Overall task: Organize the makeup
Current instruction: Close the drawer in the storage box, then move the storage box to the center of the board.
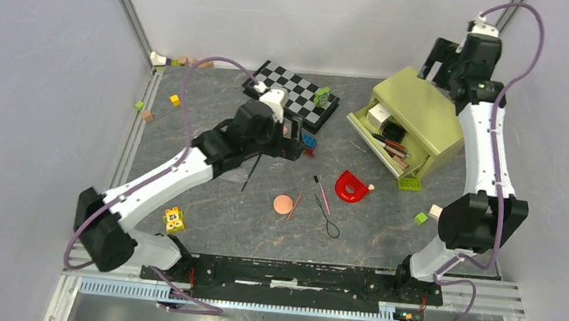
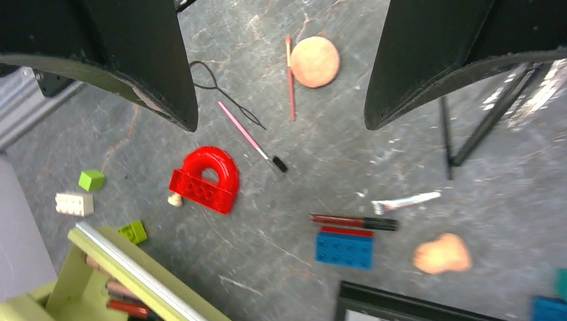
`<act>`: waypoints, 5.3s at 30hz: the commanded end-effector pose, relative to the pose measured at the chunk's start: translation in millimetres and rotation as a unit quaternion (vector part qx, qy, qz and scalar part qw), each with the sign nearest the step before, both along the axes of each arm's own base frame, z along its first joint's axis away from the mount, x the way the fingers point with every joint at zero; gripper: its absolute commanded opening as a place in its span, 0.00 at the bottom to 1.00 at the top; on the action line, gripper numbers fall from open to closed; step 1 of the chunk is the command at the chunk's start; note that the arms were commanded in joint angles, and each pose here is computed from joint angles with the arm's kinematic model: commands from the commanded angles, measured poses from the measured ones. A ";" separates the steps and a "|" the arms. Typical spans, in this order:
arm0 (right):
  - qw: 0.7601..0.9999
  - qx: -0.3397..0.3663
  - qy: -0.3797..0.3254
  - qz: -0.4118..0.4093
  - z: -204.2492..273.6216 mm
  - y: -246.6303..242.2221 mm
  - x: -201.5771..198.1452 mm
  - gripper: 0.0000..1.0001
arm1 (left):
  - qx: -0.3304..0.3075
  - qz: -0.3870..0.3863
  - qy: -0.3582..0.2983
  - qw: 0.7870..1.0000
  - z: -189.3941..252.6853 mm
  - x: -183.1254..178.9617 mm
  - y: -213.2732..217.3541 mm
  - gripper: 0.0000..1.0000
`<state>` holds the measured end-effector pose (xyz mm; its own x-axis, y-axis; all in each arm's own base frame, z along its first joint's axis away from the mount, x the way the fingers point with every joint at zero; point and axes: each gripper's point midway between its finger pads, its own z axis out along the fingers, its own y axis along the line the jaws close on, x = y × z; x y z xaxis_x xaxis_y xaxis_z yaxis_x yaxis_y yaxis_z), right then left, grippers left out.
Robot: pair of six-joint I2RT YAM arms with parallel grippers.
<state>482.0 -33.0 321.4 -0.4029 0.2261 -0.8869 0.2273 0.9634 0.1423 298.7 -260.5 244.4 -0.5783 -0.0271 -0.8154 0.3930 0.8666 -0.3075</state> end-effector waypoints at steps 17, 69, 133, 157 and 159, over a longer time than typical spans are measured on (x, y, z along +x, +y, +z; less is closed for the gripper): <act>0.981 -0.183 0.059 -0.025 -0.7 -101.3 26.0 0.98 | -0.072 -0.128 0.042 0.988 -29.0 43.4 -154.1 1.00; 0.961 -0.179 0.171 0.123 -130.6 -132.3 57.8 0.98 | -0.015 -0.056 0.042 0.997 -117.0 77.8 -250.3 0.83; 0.981 -0.066 0.136 0.125 -137.5 -98.2 55.1 0.95 | -0.193 0.025 -0.011 0.981 -62.4 111.8 -247.6 0.88; 0.952 0.156 0.209 0.159 -201.2 -22.8 5.9 0.58 | -0.330 0.059 0.099 0.937 -101.6 122.7 -249.8 0.76; 0.951 0.155 0.217 0.157 -204.5 -18.5 -1.9 0.57 | -0.327 0.057 0.102 0.938 -105.9 121.6 -248.4 0.74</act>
<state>550.0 -123.2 190.9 -0.5405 0.2127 -0.8140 0.0565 0.9745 0.2171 418.8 -506.8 149.3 -0.6746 -0.5308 -0.5130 0.2004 0.5372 -0.8193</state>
